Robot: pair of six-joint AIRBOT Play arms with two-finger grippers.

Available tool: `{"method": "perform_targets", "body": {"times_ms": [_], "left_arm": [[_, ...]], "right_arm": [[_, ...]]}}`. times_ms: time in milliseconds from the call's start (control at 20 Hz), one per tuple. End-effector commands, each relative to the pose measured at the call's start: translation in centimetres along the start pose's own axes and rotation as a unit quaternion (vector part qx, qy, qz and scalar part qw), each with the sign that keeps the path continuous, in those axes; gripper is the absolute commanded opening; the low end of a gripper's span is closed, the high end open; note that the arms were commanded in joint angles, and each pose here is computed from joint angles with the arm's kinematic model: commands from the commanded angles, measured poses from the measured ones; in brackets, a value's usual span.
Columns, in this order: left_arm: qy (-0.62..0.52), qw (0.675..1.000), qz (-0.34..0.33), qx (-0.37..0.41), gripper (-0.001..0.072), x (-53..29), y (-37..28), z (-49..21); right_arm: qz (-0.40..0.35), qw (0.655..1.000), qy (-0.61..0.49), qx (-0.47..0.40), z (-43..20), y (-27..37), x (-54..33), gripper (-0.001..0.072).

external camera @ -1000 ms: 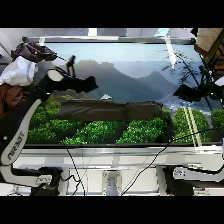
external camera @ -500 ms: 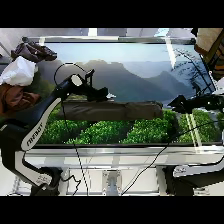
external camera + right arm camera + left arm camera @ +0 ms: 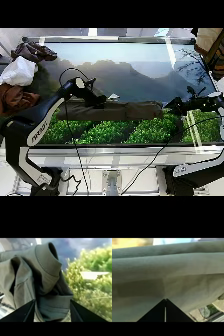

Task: Fold the shirts.

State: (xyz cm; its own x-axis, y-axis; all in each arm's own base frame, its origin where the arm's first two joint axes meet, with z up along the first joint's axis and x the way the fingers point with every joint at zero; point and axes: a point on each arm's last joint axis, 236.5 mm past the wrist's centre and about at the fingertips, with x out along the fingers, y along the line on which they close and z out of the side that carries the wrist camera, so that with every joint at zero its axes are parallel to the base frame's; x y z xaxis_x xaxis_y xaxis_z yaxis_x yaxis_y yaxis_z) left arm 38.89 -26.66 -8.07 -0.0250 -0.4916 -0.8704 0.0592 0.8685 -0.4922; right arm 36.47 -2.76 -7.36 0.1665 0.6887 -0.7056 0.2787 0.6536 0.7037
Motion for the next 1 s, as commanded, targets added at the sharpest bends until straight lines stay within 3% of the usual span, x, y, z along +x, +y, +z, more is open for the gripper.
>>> {"method": "perform_targets", "body": {"times_ms": [0, 400, 800, 850, 950], "left_arm": [[0.019, 1.0, 0.01, 0.001, 0.0005, 0.6, 0.4, -0.4], [0.011, 1.0, 0.011, 0.01, 0.0005, 0.3, -0.1, 0.2], [0.018, 1.0, 0.013, 0.003, 0.0005, 0.8, 0.3, 0.0], [0.021, 1.0, 0.014, 0.0, 0.0005, 1.1, 0.4, -0.1], [0.023, 1.0, 0.015, -0.003, 0.0005, 1.4, 0.6, -0.1]], "right_arm": [[0.047, 0.999, 0.009, 0.011, 0.1, 1.0, 1.1, 0.0498], [0.088, 0.995, 0.039, 0.008, 0.2, 2.1, 5.7, 0.0517], [0.204, 0.979, 0.0, -0.009, 2.3, 8.1, 6.8, 0.0516], [0.207, 0.978, 0.005, -0.011, 2.1, 8.3, 6.7, 0.0494], [0.215, 0.976, 0.015, -0.013, 1.6, 8.6, 6.6, 0.0326]]}}
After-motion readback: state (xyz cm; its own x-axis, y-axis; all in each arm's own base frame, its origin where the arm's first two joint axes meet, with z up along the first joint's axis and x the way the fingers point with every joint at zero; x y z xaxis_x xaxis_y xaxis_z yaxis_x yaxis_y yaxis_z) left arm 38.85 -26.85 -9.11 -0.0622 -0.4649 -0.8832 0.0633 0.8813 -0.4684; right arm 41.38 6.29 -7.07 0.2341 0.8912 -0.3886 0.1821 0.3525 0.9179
